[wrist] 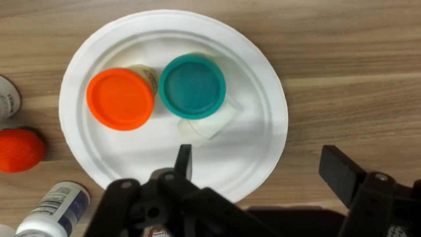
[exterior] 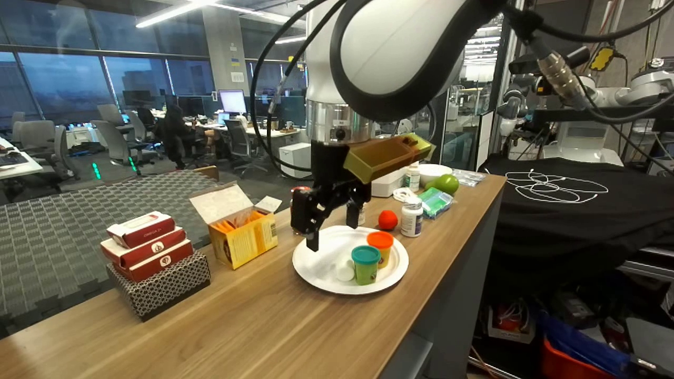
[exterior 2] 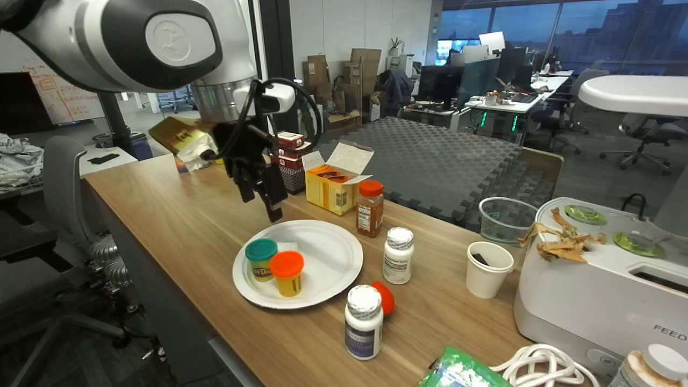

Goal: Put the bottles on the tray

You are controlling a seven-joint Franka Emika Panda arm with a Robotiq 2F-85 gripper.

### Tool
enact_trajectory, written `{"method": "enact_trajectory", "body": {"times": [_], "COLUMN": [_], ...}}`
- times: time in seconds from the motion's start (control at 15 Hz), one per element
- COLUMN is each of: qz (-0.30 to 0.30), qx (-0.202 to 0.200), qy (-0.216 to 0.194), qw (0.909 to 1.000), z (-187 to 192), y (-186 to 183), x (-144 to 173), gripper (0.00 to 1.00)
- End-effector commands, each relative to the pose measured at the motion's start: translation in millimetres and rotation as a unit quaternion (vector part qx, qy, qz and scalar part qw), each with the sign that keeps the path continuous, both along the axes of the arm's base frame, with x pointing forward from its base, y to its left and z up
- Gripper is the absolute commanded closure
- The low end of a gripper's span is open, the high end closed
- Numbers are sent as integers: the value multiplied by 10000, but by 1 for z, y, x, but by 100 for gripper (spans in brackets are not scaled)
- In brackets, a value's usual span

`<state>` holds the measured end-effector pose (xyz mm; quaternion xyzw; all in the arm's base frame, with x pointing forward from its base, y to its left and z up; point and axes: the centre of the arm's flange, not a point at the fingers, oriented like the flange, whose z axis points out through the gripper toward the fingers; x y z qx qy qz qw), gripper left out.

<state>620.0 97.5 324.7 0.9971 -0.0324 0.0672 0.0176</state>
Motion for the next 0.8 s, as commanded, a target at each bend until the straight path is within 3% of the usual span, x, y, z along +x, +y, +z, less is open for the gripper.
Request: {"method": "enact_trajectory", "body": {"times": [0.0,0.33,0.73], "qz": [-402,-939,-1053], "qx": [-132,-155,162], "qy": [-501,-616,-522], "qw": [9978,9936,9929], "z": [41,65,54], "y": [-28,-113,-185], "x": [8,-12,-50], "gripper": [0,0,0]}}
